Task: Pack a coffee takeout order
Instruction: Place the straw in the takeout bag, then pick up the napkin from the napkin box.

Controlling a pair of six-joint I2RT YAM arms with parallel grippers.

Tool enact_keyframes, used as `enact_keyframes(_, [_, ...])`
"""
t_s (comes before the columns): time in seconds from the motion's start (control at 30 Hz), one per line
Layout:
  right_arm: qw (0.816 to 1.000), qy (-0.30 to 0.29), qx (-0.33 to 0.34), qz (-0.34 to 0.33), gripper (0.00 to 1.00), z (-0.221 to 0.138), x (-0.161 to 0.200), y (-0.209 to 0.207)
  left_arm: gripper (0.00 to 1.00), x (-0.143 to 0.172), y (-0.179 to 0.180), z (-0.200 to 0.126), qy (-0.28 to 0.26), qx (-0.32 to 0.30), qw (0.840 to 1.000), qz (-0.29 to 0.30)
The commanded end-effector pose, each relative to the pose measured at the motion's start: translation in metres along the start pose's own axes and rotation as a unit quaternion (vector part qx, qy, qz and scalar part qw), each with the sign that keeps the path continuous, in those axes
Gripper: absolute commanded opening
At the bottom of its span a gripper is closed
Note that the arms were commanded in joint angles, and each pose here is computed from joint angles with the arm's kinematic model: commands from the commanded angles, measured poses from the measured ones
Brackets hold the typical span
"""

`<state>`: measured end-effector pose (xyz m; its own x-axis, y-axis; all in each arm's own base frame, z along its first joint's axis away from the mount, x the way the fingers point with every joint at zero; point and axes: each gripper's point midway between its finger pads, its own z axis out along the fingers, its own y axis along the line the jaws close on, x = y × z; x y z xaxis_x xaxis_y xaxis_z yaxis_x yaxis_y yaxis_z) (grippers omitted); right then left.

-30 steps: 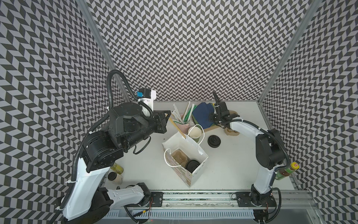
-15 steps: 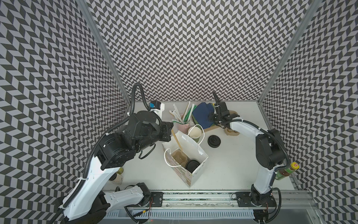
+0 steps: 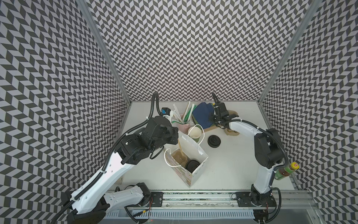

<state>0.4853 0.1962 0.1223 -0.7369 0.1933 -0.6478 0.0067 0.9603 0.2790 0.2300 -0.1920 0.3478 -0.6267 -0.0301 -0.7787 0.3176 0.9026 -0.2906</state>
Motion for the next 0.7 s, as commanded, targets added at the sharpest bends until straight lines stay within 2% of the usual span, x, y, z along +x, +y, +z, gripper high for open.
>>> enact_keyframes(0.0, [1.000, -0.006, 0.001, -0.006, 0.34, 0.004, 0.002, 0.002, 0.22, -0.017, -0.002, -0.008, -0.040, 0.008, 0.999, -0.006])
enact_keyframes(0.13, [1.000, -0.008, 0.004, -0.006, 0.25, 0.003, 0.001, 0.002, 0.36, -0.022, -0.003, -0.011, -0.050, 0.011, 0.999, -0.005])
enact_keyframes(0.27, [1.000, -0.008, 0.002, -0.007, 0.10, 0.004, 0.002, 0.002, 0.38, -0.029, -0.004, -0.016, -0.065, 0.014, 0.998, -0.006])
enact_keyframes(0.4, [1.000, -0.007, 0.001, -0.008, 0.07, 0.005, 0.003, 0.003, 0.41, -0.037, 0.000, -0.025, -0.084, 0.008, 0.996, -0.005])
enact_keyframes(0.47, [1.000, -0.007, -0.001, -0.009, 0.00, 0.005, 0.003, 0.004, 0.41, -0.040, 0.001, -0.028, -0.093, 0.007, 0.996, -0.007])
enact_keyframes(0.5, [1.000, -0.009, -0.002, -0.009, 0.00, 0.004, 0.001, 0.005, 0.41, -0.041, 0.001, -0.029, -0.096, 0.007, 0.995, -0.007])
enact_keyframes(0.67, [0.998, -0.054, -0.026, -0.004, 0.00, -0.030, -0.026, 0.015, 0.42, -0.048, 0.006, -0.033, -0.121, -0.004, 0.993, -0.005])
